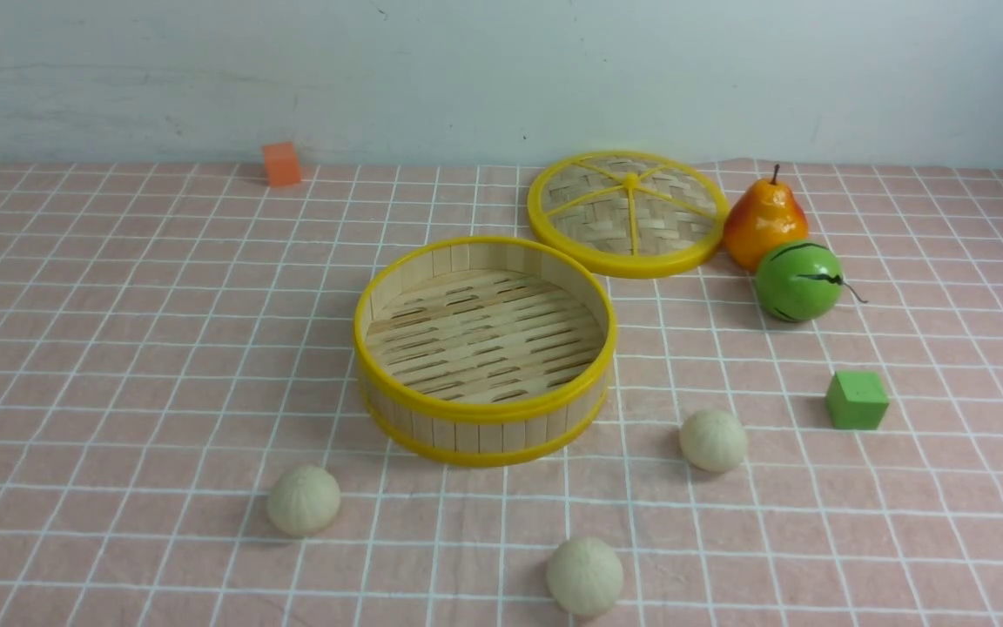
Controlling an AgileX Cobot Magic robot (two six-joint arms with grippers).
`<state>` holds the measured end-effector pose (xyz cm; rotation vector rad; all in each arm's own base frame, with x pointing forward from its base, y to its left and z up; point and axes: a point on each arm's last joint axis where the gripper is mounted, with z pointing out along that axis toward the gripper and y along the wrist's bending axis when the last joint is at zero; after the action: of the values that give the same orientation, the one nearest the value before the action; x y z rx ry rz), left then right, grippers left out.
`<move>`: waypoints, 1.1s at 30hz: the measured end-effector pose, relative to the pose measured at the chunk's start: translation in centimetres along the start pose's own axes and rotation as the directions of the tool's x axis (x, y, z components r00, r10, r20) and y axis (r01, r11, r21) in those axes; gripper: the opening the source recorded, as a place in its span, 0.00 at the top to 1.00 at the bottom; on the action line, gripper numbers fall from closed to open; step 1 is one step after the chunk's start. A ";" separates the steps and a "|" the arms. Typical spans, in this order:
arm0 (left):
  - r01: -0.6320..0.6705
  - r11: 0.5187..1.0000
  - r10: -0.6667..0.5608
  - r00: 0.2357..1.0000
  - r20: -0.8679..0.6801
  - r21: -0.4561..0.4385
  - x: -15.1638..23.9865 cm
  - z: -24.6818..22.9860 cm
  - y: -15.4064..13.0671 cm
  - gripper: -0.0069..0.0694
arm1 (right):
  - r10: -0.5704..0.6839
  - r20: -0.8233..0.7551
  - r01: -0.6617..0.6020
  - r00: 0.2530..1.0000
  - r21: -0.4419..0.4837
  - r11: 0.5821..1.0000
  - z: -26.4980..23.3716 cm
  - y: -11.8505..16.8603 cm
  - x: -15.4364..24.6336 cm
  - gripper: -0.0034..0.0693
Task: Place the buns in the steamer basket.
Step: Use the left arm to grab a steamed stuffed bun
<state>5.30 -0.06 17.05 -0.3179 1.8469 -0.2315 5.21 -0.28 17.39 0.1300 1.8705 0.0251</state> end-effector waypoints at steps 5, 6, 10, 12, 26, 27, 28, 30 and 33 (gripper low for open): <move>0.000 1.000 0.000 1.000 0.000 0.000 0.0 0.0 0.0 0.60 | 0.000 0.000 0.000 1.000 0.000 1.000 0.0 0.0 0.0 0.62; 0.000 1.000 0.000 1.000 0.000 0.000 0.0 0.0 0.0 0.60 | 0.000 0.000 0.000 1.000 0.000 1.000 0.0 0.0 0.0 0.62; 0.000 1.000 0.000 1.000 0.000 0.000 0.0 0.0 0.0 0.60 | 0.000 0.000 0.000 1.000 0.000 1.000 0.0 0.0 0.0 0.62; 0.000 1.000 0.000 1.000 0.000 0.000 0.0 0.0 0.0 0.60 | 0.000 0.000 0.000 1.000 0.000 1.000 0.0 0.0 0.0 0.62; 0.000 1.000 0.000 1.000 0.000 0.000 0.0 0.0 0.0 0.60 | 0.001 0.001 -0.001 1.000 0.000 1.000 0.0 0.0 0.0 0.62; -0.006 1.000 0.006 1.000 0.000 -0.002 0.0 0.0 0.0 0.60 | 0.002 0.003 -0.002 1.000 -0.001 1.000 0.0 0.0 0.0 0.62; -0.012 1.000 0.012 1.000 0.001 -0.004 0.0 0.0 0.0 0.60 | 0.010 0.006 -0.010 1.000 -0.005 1.000 0.0 0.0 -0.1 0.62; 0.045 0.999 -0.045 0.999 0.012 0.007 -0.1 0.0 -0.1 0.60 | 0.086 0.019 -0.086 0.996 -0.030 0.996 0.0 0.3 -0.1 0.62; 0.426 0.901 -0.426 0.904 -0.013 0.084 -0.2 0.0 -0.7 0.60 | 0.350 0.020 -0.347 0.936 -0.101 0.933 0.1 0.8 -0.3 0.62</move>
<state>5.41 -0.69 17.49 -0.6641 1.7380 -0.6093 5.41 0.46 17.72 0.3929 1.7838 0.3550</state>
